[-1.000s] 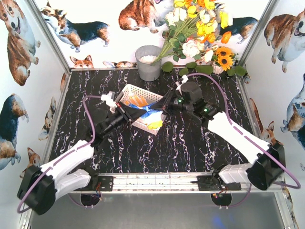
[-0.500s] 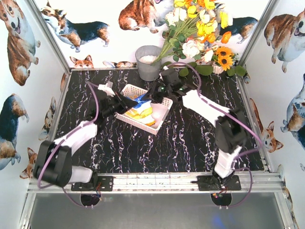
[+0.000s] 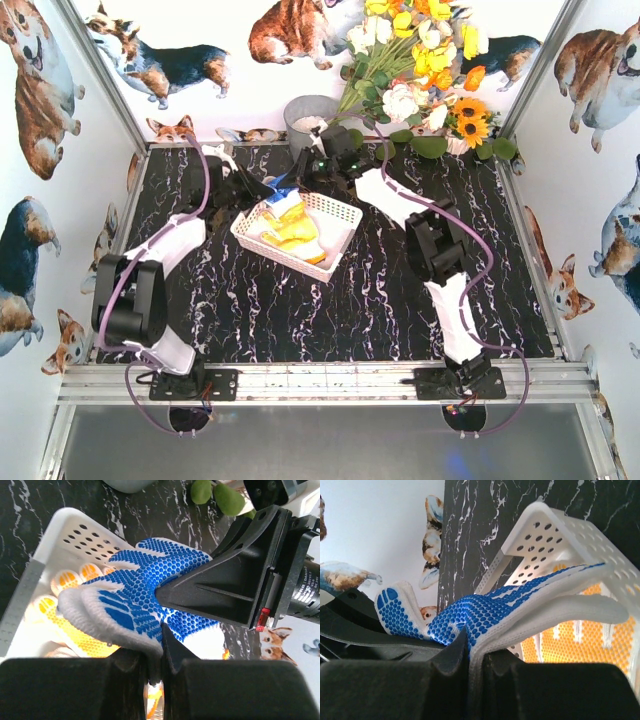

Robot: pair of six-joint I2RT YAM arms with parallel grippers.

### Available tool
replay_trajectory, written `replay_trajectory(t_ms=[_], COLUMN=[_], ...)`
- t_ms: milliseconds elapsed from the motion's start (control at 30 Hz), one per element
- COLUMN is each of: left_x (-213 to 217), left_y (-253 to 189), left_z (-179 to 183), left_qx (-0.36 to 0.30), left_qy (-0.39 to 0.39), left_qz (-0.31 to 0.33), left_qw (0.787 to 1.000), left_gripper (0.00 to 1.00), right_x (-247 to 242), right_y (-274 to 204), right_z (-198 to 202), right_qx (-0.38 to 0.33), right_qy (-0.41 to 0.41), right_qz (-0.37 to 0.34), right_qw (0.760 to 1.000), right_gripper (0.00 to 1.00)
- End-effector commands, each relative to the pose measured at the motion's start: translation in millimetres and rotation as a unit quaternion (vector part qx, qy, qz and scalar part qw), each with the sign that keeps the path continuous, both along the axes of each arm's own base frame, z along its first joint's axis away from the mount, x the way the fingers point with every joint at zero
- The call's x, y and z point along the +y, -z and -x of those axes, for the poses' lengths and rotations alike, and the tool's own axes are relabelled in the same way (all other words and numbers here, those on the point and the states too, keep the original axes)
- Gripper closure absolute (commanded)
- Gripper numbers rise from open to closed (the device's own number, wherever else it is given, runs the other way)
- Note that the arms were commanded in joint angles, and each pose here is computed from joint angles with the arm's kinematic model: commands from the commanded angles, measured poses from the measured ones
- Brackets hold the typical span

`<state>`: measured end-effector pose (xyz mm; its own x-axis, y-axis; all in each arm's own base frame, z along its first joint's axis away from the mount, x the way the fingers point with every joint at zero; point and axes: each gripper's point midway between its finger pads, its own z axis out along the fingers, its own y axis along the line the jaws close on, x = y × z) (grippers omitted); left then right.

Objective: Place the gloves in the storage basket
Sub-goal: Place the glove in the bin.

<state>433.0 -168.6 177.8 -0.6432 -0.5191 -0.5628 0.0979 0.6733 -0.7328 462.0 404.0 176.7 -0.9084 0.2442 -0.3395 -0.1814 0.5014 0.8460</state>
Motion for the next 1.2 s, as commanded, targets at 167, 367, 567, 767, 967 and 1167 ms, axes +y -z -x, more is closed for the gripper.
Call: replay_trajectory(t_ms=[167, 367, 567, 767, 967, 1167], left_x=[7, 7, 9, 14, 25, 34], left_y=[35, 55, 50, 30, 14, 4], left_z=[-9, 8, 15, 2, -10, -14], left_qx=[0.019, 0.043, 0.038, 0.019, 0.0, -0.01], left_qy=[0.013, 0.019, 0.023, 0.019, 0.007, 0.004], left_qz=[-0.039, -0.036, -0.045, -0.069, -0.089, -0.107], left_qw=[0.999, 0.998, 0.998, 0.997, 0.996, 0.994], left_gripper=[1.0, 1.0, 1.0, 1.0, 1.0, 1.0], right_x=[4, -1, -3, 6, 13, 20], right_y=[27, 46, 40, 15, 2, -1], right_z=[-17, -4, 2, -5, -12, -13], right_qx=[-0.011, 0.013, 0.013, -0.004, -0.012, -0.012], right_qy=[-0.033, -0.044, -0.048, -0.05, -0.05, -0.059], right_qz=[-0.011, 0.005, 0.003, -0.03, -0.062, -0.081], right_qw=[0.999, 0.999, 0.999, 0.998, 0.997, 0.995], right_gripper=[1.0, 1.0, 1.0, 1.0, 1.0, 1.0])
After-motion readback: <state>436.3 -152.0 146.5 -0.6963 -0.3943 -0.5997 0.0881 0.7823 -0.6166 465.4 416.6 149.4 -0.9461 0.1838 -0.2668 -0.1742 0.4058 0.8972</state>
